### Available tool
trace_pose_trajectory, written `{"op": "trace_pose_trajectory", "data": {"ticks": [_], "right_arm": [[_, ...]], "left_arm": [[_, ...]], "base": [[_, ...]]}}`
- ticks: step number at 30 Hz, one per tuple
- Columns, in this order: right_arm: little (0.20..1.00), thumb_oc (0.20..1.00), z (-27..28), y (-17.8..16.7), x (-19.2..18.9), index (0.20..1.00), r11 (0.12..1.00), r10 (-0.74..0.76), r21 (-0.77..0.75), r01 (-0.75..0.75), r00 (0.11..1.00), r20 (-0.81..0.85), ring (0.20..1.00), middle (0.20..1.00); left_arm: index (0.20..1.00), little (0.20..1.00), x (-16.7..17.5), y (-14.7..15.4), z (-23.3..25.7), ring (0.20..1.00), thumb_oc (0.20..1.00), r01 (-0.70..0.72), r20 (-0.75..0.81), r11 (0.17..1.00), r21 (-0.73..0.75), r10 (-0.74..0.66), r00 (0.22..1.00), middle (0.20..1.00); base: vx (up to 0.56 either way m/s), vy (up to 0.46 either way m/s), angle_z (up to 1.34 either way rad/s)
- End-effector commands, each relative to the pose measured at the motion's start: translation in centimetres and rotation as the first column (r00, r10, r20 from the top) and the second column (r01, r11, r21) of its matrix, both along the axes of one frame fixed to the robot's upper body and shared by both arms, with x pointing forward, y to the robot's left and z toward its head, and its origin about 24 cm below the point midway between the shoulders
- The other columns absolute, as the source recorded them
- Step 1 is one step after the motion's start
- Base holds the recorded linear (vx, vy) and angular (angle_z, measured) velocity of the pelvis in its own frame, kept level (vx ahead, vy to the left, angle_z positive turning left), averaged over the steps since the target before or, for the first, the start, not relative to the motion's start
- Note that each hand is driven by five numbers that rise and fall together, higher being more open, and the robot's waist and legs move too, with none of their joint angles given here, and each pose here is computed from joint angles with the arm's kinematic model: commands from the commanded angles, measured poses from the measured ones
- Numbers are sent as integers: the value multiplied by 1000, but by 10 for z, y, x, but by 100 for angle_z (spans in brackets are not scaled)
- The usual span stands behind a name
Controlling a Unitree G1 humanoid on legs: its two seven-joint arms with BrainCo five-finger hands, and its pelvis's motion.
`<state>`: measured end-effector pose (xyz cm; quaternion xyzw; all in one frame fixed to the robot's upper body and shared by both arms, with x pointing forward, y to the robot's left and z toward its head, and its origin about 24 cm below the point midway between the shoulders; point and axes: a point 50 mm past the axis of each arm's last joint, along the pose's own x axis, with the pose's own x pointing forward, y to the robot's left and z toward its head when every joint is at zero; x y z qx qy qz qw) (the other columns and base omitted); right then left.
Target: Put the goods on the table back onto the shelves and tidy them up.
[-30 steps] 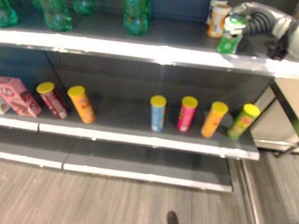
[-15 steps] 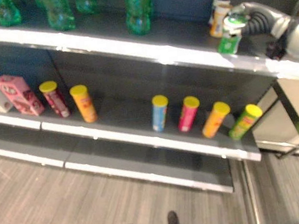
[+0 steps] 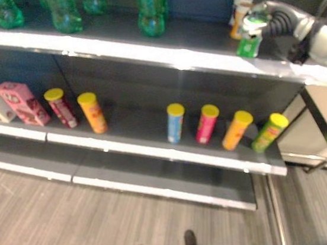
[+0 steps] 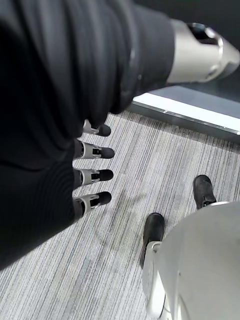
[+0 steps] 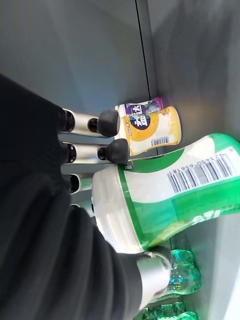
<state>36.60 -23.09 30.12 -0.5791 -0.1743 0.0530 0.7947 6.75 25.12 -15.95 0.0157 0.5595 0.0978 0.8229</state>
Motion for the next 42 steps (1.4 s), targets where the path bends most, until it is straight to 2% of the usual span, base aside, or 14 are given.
{"op": "trace_pose_trajectory", "data": {"ticks": [1, 14, 15, 16, 26, 33, 35, 36, 38, 40, 42], "right_arm": [[200, 200, 55, 3, -3, 200, 998, -22, 56, 13, 985, 173, 200, 200], [200, 200, 52, 6, -4, 200, 998, 5, 68, -17, 986, 168, 200, 200], [407, 407, 53, 6, -5, 407, 998, 3, 67, -14, 985, 171, 407, 407], [1000, 1000, 54, 6, -5, 1000, 998, 4, 69, -17, 984, 176, 1000, 1000], [1000, 1000, 63, 4, -8, 1000, 997, -8, 82, -11, 975, 222, 1000, 1000], [1000, 1000, 92, 5, -23, 1000, 996, -11, 83, -21, 933, 359, 1000, 1000], [1000, 1000, 102, 7, -33, 1000, 993, 5, 104, -55, 902, 433, 1000, 1000], [1000, 1000, 109, 8, -46, 1000, 989, 18, 118, -91, 859, 511, 1000, 1000], [1000, 1000, 109, 7, -54, 1000, 988, 22, 117, -103, 836, 548, 1000, 1000], [1000, 1000, 113, 1, -78, 1000, 988, 17, 105, -116, 750, 662, 1000, 1000], [1000, 1000, 110, 1, -86, 1000, 986, 22, 105, -128, 727, 686, 1000, 1000]], "left_arm": [[1000, 1000, 11, 10, 5, 1000, 1000, 16, 39, 999, 28, -17, 999, 1000], [1000, 1000, 15, 10, 6, 1000, 1000, 23, 46, 999, 27, -24, 999, 1000], [1000, 1000, 15, 9, 6, 1000, 1000, 24, 47, 999, 26, -26, 999, 1000], [1000, 1000, 16, 9, 6, 1000, 1000, 27, 49, 999, 26, -28, 998, 1000], [1000, 1000, 21, 9, 7, 1000, 1000, 32, 55, 999, 27, -33, 998, 1000], [1000, 1000, 27, 5, 7, 1000, 1000, 28, 69, 999, 21, -29, 997, 1000], [1000, 1000, 29, 2, 6, 1000, 1000, 15, 75, 1000, 15, -17, 997, 1000], [1000, 1000, 31, -2, 6, 1000, 1000, 4, 82, 1000, 8, -5, 997, 1000], [1000, 1000, 33, -2, 6, 1000, 1000, 0, 86, 1000, 11, -1, 996, 1000], [1000, 1000, 39, -9, 6, 1000, 1000, -7, 102, 1000, 0, 7, 995, 1000], [1000, 1000, 41, -9, 6, 1000, 1000, -10, 101, 1000, 3, 10, 995, 1000]], "base": [[0, 0, 0], [0, 0, 0], [0, 0, 0], [0, 0, 0], [-1, 3, 0], [-4, 23, 0], [-6, 33, 0], [-9, 67, 0], [-45, 58, -1], [-45, 90, 1], [-14, 71, -10]]}}
